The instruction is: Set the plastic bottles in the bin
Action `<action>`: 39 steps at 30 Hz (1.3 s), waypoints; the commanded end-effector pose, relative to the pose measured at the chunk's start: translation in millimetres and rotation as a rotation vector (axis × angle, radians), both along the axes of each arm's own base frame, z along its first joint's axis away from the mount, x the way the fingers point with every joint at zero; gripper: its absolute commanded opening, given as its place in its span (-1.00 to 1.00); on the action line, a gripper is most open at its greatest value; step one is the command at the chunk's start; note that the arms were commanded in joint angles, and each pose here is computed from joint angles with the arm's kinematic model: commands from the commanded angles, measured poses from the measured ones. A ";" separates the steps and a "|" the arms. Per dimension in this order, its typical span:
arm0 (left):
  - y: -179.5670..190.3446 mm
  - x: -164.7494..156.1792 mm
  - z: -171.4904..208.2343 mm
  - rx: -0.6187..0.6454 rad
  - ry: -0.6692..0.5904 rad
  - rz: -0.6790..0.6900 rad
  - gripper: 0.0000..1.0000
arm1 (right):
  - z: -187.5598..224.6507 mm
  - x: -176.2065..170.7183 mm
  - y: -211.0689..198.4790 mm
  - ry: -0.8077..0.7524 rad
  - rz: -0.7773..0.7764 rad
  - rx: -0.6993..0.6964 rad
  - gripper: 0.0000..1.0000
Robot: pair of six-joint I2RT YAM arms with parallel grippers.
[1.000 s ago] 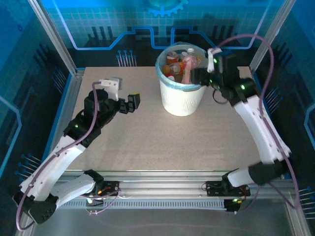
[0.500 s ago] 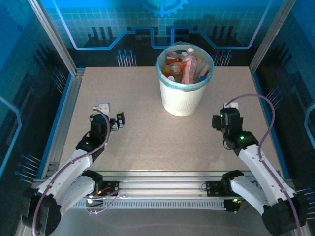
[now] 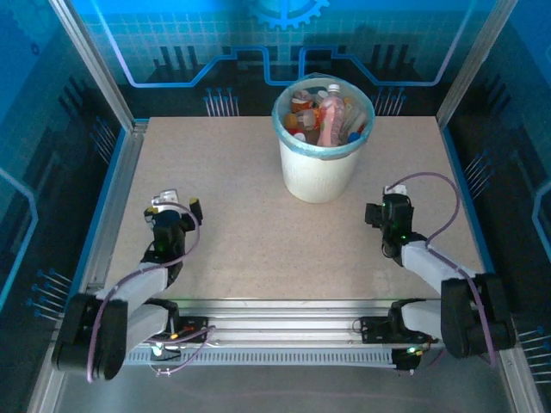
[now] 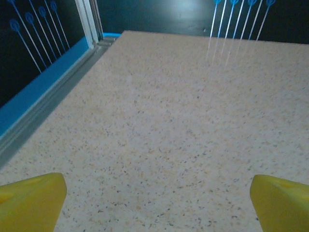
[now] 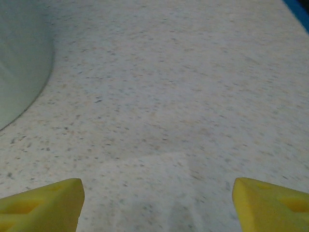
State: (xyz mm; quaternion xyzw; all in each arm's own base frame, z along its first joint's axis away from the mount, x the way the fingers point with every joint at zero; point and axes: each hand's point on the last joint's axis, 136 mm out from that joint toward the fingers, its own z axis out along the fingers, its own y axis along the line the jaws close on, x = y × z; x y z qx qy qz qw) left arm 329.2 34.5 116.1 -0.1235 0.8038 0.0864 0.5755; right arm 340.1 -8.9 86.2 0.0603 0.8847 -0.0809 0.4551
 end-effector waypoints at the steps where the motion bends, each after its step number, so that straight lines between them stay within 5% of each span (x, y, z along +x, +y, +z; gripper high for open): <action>1: -19.9 20.6 13.5 -0.037 -0.095 -0.166 0.98 | 28.7 30.8 21.4 -0.166 0.159 -0.014 0.63; 7: -12.0 40.3 6.9 -0.185 -0.113 -0.232 0.98 | 22.6 45.3 52.2 -0.259 0.415 0.045 0.62; 12: -55.3 38.6 -3.5 -0.149 -0.201 -0.509 0.98 | 11.4 48.4 49.8 -0.261 0.407 0.052 0.64; 18: -37.4 62.8 -17.0 -0.146 -0.046 -0.353 0.98 | 8.8 56.1 27.6 -0.226 0.245 0.017 1.00; 39: -39.7 69.2 -20.4 -0.070 -0.004 -0.291 0.98 | 8.6 56.1 27.8 -0.226 0.243 0.013 1.00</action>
